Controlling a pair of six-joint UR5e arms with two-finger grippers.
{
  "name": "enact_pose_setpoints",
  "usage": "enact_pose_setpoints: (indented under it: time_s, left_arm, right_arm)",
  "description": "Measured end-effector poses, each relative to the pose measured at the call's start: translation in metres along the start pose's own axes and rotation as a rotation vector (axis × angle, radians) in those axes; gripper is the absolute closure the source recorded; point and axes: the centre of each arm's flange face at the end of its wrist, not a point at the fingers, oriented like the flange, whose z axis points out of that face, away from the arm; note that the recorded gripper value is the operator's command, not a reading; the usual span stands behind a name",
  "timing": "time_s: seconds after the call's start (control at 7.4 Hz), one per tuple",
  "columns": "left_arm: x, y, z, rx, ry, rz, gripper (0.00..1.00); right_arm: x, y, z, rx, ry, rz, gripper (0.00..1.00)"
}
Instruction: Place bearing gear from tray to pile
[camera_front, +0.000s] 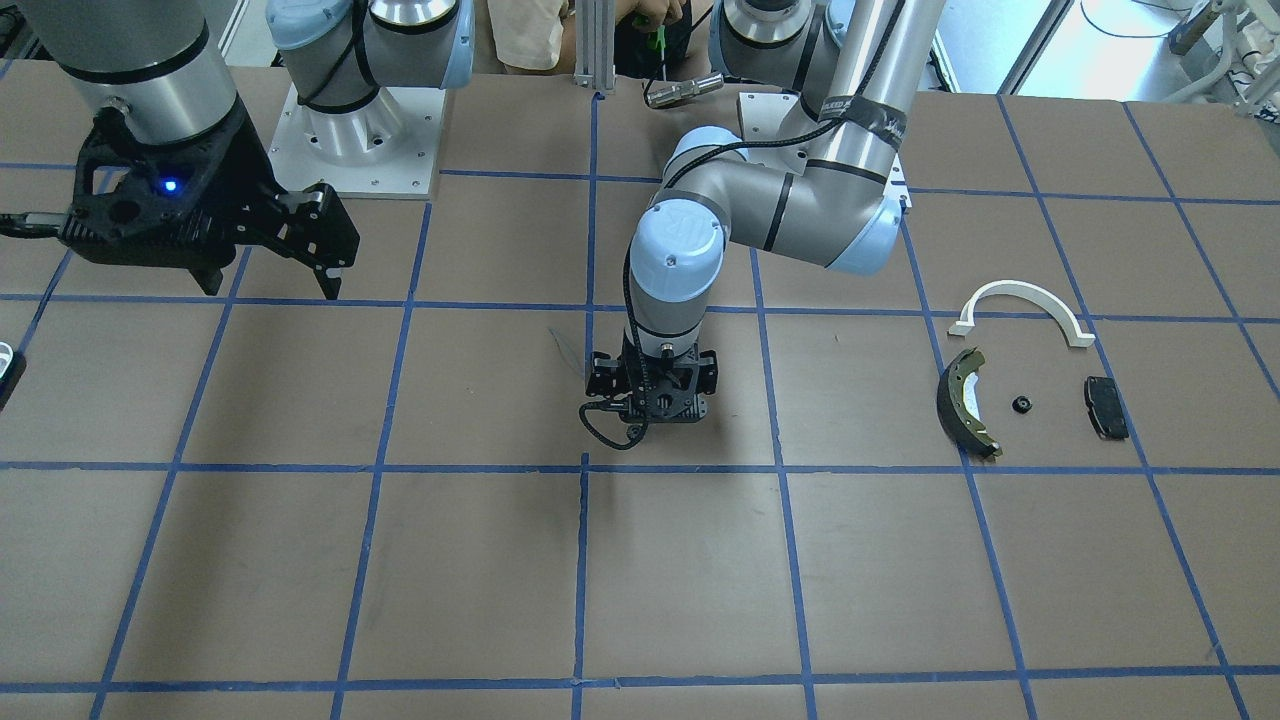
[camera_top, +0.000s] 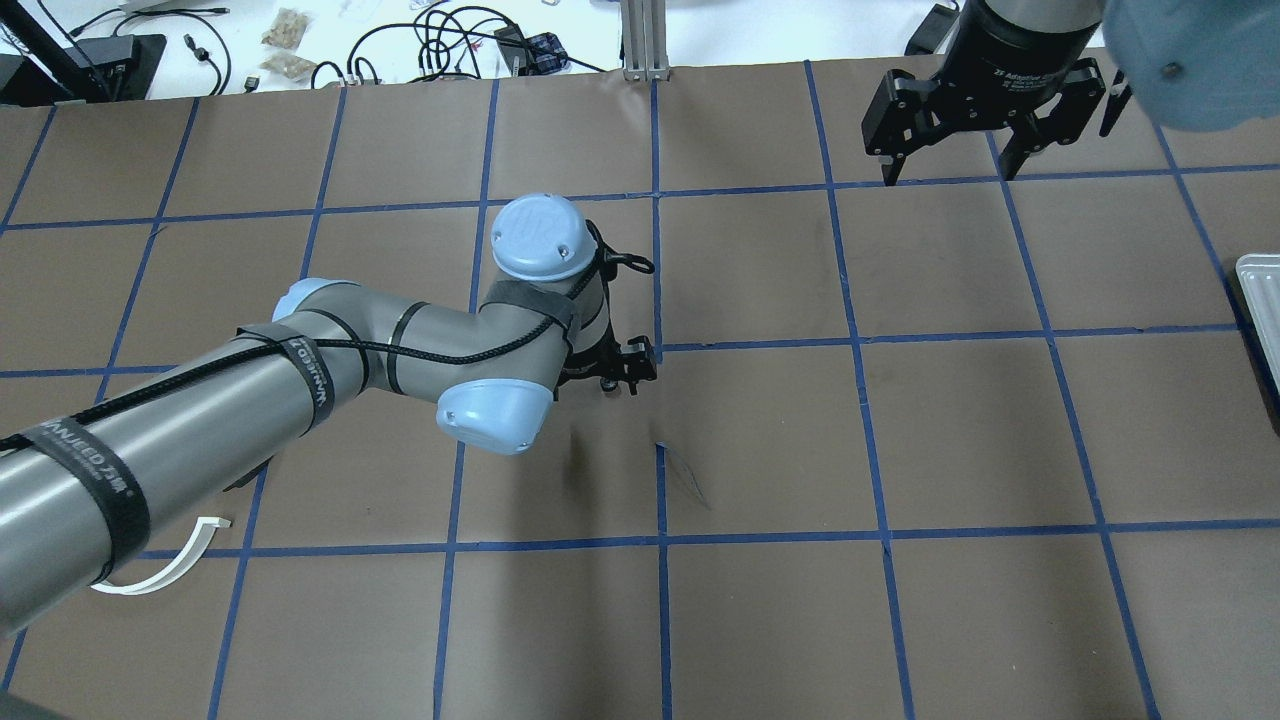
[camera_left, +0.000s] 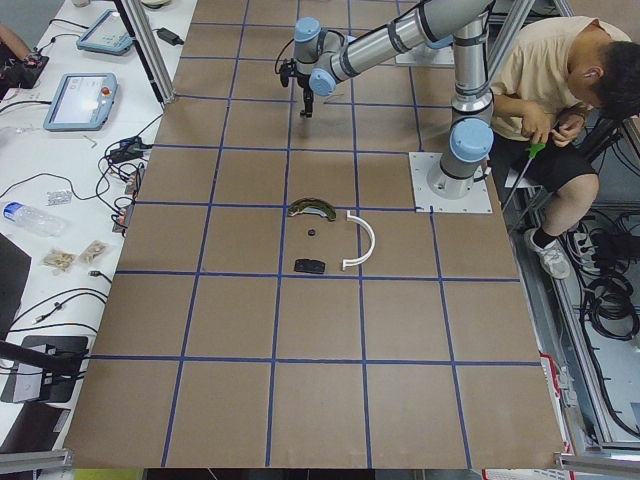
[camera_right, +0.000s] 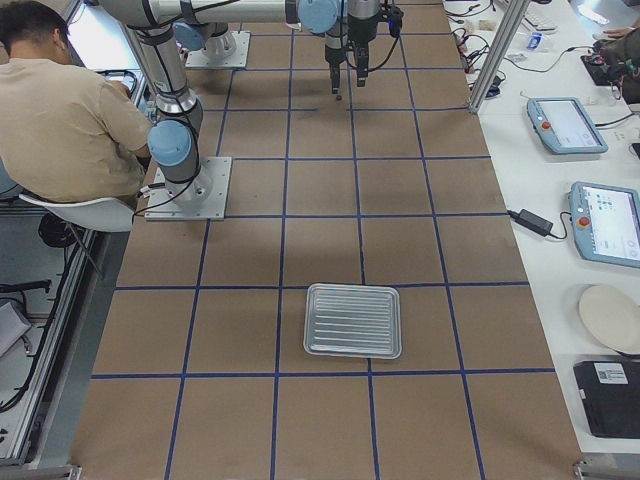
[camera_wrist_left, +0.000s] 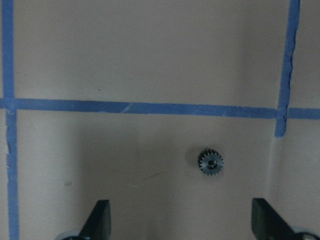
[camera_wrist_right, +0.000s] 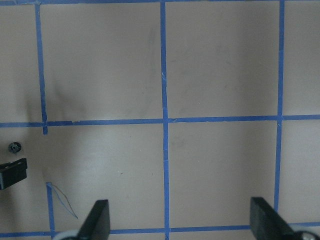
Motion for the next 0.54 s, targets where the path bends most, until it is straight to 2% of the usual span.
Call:
enact_pose_setpoints:
  time_s: [0.27, 0.54]
  left_arm:
    - [0.0137, 0.0008, 0.0188, 0.032, 0.010, 0.012, 0.00]
    - [0.0180, -0.0075, 0.0150, 0.080, 0.018, 0.023, 0.00]
  right_arm:
    - [-0.0005, 0.0049, 0.0036, -0.024, 0.002, -0.029, 0.00]
    - [0.0036, 0.0066, 0.0064, -0.020, 0.016, -0.065, 0.00]
